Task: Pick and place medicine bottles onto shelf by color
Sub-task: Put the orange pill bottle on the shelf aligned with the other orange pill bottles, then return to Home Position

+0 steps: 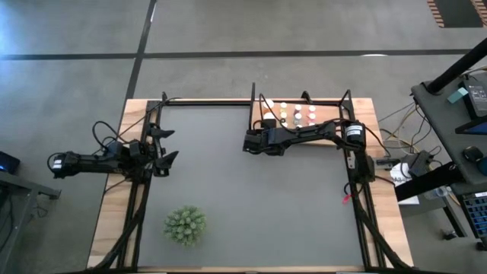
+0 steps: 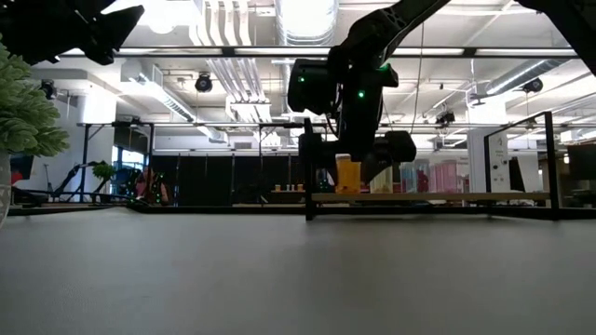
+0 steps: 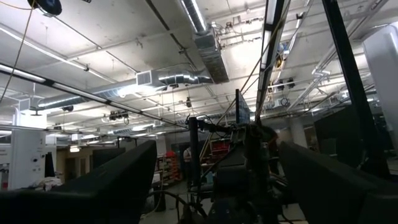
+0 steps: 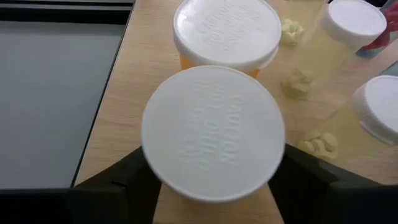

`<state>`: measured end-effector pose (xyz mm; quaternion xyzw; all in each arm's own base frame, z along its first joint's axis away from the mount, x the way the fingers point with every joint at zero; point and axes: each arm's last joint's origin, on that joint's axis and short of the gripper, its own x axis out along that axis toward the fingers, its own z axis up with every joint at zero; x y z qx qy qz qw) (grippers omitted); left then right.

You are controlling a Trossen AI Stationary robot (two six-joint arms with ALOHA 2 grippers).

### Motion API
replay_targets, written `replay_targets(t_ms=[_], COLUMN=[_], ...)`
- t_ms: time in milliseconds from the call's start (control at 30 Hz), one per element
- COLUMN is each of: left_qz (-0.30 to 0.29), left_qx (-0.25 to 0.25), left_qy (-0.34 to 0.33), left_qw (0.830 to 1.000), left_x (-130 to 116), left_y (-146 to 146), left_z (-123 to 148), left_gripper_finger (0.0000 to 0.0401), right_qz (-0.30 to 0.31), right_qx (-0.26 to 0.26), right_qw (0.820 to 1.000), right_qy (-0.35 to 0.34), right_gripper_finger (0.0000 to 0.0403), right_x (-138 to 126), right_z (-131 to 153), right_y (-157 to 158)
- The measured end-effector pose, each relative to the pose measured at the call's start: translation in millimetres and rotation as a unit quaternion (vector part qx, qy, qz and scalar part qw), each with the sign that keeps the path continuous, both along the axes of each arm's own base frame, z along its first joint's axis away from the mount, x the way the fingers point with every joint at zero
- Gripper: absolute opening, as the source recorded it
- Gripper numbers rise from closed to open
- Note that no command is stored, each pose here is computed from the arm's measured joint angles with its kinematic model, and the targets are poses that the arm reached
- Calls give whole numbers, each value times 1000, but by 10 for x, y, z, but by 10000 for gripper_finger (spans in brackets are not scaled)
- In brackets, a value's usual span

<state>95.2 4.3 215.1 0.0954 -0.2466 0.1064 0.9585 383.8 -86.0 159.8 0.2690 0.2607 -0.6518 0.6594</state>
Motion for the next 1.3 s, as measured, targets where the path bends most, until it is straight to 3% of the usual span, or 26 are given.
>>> replay_targets(t_ms=[433,633,1000,1300], left_qz=[0,0,0,0], left_qx=[0,0,0,0], left_qy=[0,0,0,0], left_qw=[1000,1000,1000,1000], left_x=[0,0,0,0], left_y=[0,0,0,0], left_z=[-1,0,0,0], left_gripper_finger=[322,322,322,322], right_qz=[-9,-31,-15,19], right_qx=[5,13,24,24], right_qw=[1000,999,1000,999], right_qy=[14,17,-3,-24], right_gripper_finger=[361,365,366,366], right_x=[-48,-96,-51,-155], right_z=[9,2,28,371], right_y=[84,95,184,578])
